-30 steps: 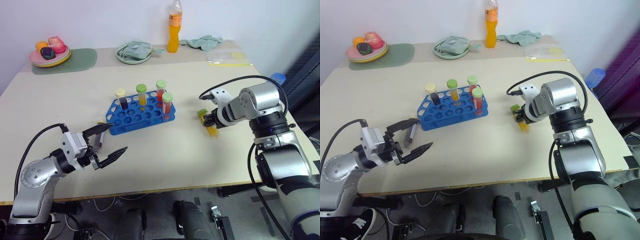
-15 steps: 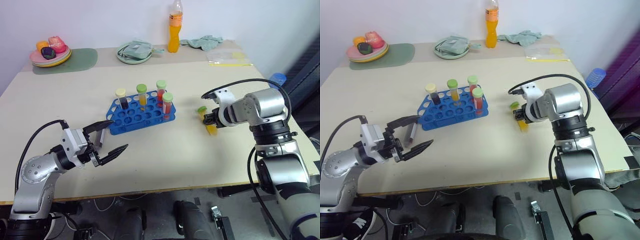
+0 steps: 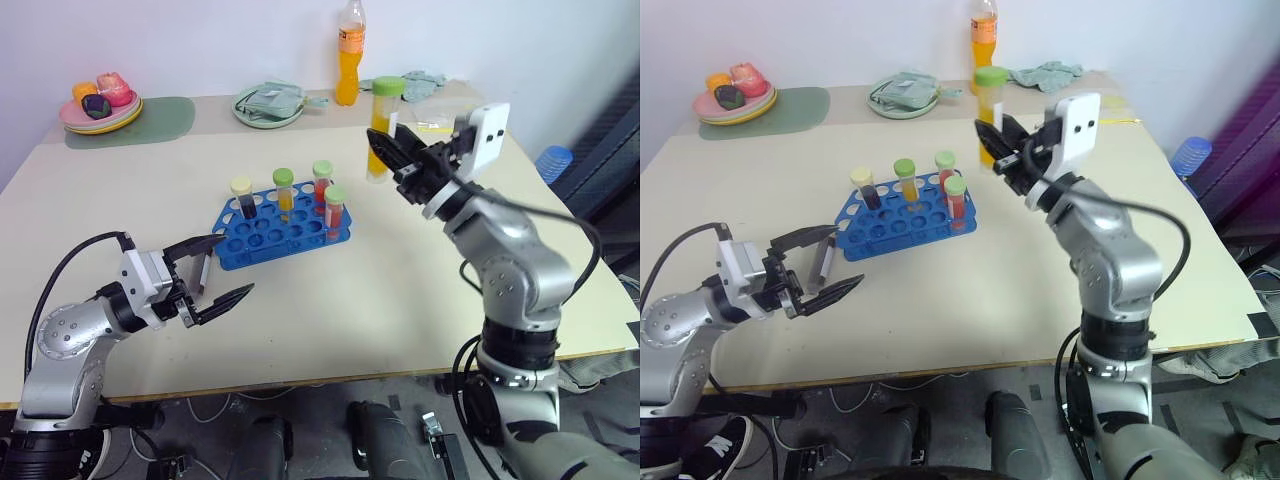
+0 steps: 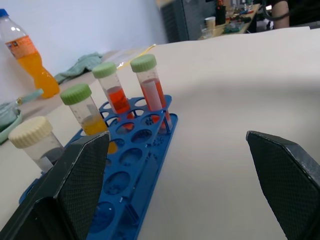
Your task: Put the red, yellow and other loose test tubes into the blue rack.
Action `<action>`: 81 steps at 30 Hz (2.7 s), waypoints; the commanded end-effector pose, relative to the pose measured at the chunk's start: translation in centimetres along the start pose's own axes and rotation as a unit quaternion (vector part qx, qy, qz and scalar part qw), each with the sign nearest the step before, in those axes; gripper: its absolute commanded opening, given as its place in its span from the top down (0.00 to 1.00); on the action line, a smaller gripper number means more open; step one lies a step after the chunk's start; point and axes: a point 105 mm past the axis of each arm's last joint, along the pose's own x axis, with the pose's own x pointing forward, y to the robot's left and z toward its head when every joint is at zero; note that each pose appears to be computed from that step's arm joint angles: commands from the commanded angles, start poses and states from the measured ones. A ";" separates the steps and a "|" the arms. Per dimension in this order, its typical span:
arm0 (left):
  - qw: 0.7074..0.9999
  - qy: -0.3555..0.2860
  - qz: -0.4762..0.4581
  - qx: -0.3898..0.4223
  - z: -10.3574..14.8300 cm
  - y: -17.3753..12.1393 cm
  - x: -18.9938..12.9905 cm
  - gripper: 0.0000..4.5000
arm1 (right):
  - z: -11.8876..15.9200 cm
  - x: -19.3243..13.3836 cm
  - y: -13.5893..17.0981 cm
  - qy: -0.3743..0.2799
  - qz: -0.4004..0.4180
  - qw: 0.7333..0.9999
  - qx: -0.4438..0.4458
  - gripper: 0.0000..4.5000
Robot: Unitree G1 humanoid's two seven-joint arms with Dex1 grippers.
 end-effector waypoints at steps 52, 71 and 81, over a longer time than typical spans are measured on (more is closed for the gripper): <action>0.999 0.037 0.029 0.018 0.8 1.7 -2.5 0.00 | -11.8 2.8 7.0 0.001 0.061 0.998 0.035 0.00; 0.950 0.208 0.225 -0.050 -0.4 9.9 -4.5 0.00 | -3.6 -8.8 2.7 0.100 0.299 0.942 -0.114 0.00; 0.885 0.330 0.215 -0.248 -1.4 11.2 -2.0 0.00 | -3.4 -7.1 3.9 0.084 0.350 0.928 -0.092 0.00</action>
